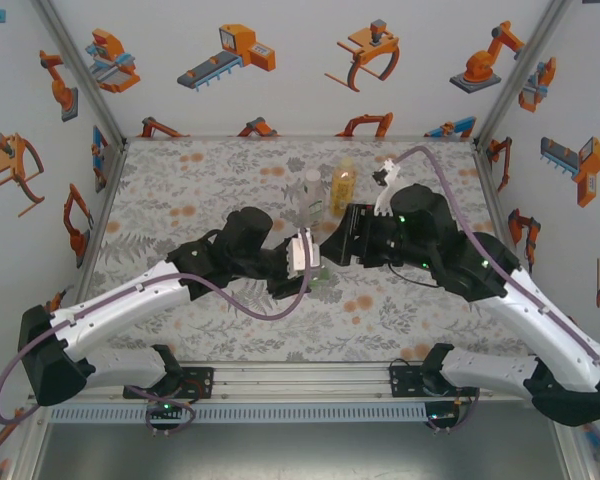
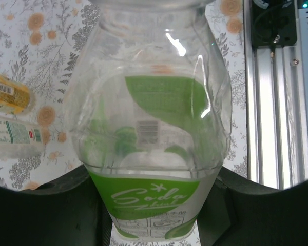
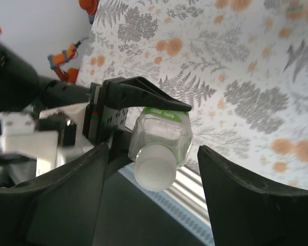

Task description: Screw on the bottle caps

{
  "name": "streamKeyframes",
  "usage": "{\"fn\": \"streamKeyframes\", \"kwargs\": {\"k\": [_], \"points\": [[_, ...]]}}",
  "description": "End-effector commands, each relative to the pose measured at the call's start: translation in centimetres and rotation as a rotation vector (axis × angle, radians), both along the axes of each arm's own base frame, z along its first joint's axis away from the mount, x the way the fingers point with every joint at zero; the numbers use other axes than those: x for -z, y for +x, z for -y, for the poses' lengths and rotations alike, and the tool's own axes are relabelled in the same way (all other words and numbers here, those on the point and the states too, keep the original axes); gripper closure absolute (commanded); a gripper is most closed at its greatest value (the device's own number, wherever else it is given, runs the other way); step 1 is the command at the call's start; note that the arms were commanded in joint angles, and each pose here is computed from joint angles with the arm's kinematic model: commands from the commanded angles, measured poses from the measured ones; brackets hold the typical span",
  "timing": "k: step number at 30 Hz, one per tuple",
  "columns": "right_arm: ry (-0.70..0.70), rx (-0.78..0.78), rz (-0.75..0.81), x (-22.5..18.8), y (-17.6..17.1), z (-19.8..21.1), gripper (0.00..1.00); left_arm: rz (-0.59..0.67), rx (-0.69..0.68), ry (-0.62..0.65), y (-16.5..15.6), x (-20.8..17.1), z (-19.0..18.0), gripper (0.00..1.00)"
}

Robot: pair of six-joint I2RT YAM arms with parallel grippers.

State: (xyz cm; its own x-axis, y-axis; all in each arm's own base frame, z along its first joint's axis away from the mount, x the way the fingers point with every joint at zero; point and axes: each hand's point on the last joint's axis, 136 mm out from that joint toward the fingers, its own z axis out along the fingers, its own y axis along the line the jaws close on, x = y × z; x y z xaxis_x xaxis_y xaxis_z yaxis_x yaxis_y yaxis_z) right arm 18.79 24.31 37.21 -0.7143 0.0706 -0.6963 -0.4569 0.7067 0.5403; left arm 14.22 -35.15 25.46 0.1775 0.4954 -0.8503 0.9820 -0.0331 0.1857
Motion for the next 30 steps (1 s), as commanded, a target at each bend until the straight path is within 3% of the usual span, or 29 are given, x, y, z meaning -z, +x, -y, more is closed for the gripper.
{"fn": "streamKeyframes", "kwargs": {"k": [1,5,9,12,25,30], "points": [[-0.13,-0.188,0.225,-2.4,-1.8,0.8,0.35,0.01,0.083,-0.04,-1.5,-1.7,0.0,1.0],[-0.235,-0.436,0.345,-2.6,-4.3,0.2,0.37,-0.016,0.158,-0.057,-3.0,-2.0,-0.2,1.0],[-0.227,-0.734,0.428,-2.3,-7.8,-1.2,0.38,-0.055,0.192,-0.058,-3.9,-2.1,-0.3,1.0],[-0.233,-0.869,0.496,-2.0,-9.1,-1.9,0.4,-0.078,0.202,-0.054,-4.3,-2.1,-0.5,1.0],[-0.244,-0.907,0.547,-0.3,-8.6,-3.1,0.48,-0.114,0.196,-0.047,-4.5,-2.1,-0.6,1.0],[-0.273,-0.851,0.562,0.3,-7.7,-2.9,0.57,-0.116,0.202,-0.053,-4.5,-2.1,-0.4,1.0]]}}
